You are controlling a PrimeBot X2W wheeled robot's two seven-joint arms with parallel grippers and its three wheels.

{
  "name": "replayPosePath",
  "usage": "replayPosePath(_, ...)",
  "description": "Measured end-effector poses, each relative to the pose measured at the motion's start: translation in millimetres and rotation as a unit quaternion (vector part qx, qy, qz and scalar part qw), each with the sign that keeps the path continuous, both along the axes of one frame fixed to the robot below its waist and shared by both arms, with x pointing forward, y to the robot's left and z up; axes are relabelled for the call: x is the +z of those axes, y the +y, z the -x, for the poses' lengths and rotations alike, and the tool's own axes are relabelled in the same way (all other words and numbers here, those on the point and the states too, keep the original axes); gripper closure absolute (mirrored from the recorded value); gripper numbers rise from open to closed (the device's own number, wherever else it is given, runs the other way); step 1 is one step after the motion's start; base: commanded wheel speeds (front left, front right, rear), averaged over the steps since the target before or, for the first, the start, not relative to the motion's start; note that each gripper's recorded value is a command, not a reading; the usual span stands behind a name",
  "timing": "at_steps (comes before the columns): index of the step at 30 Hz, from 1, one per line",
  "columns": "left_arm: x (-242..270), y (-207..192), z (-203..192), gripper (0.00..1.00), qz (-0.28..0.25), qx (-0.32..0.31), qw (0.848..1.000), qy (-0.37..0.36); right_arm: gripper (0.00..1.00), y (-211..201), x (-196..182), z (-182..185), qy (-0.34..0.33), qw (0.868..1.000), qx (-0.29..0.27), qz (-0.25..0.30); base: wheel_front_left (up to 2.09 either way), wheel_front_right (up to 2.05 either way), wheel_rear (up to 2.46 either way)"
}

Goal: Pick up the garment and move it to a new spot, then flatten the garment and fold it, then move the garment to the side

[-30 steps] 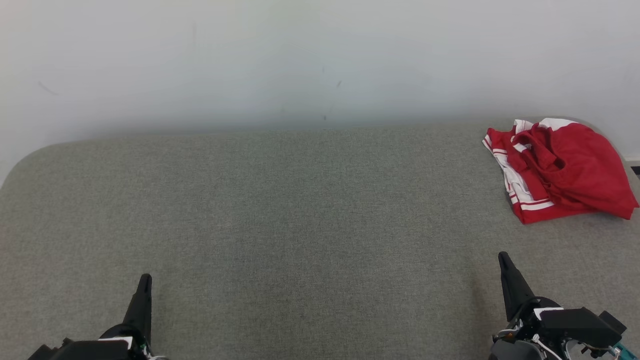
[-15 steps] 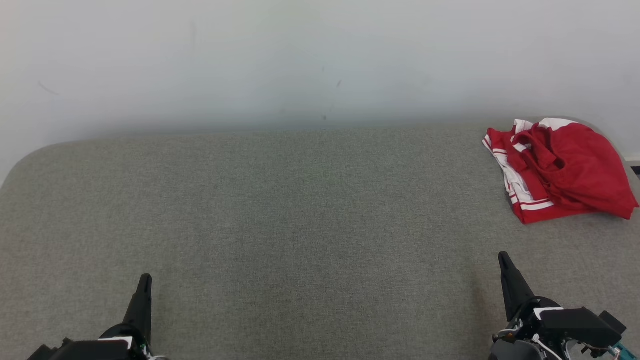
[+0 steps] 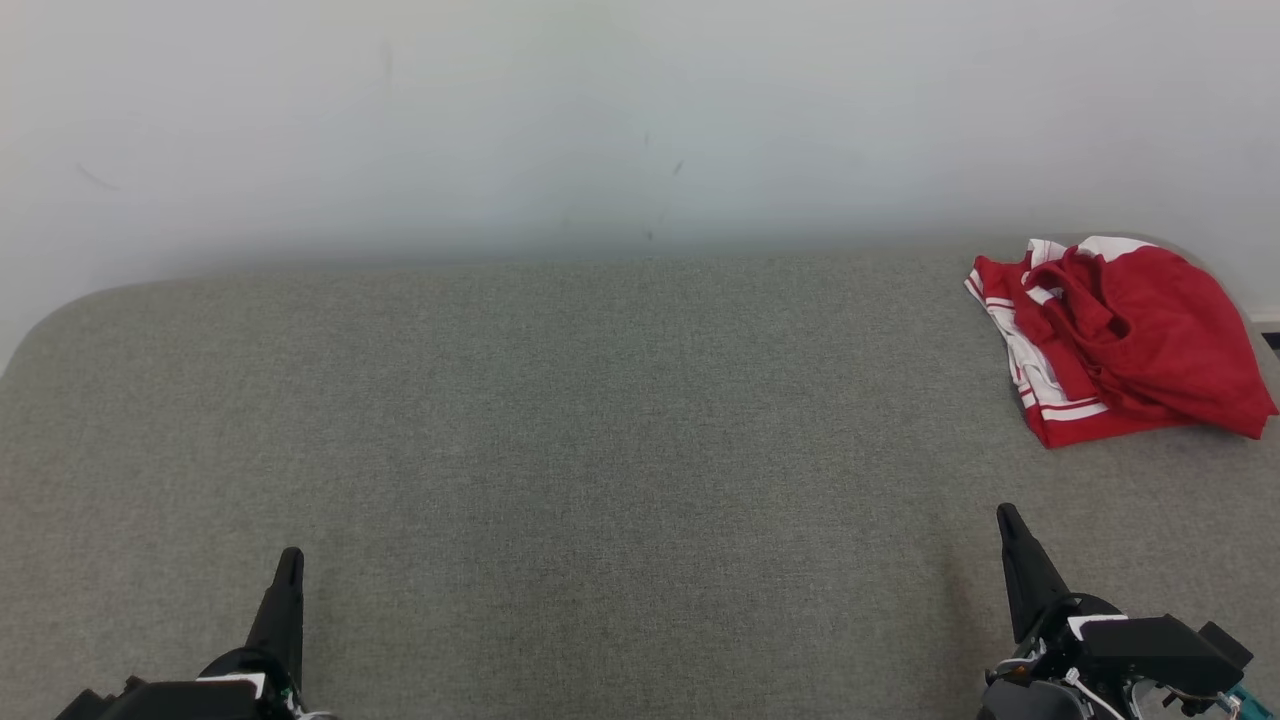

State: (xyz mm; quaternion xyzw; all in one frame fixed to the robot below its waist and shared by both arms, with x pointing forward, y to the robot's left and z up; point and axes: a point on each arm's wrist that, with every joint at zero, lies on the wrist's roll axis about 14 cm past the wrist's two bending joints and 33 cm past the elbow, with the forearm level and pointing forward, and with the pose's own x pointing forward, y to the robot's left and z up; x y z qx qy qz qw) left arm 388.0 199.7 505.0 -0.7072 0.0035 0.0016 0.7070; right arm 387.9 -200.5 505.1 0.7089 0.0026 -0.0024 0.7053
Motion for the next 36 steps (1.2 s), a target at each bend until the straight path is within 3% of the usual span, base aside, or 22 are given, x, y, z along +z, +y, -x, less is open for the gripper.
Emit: replayPosePath(36,0.0,0.0,0.0,1.0,0.0,0.0,1.0,0.0,1.0,0.0,0.0,0.0,0.0,1.0,0.0,0.0,0.0,0.0,0.0)
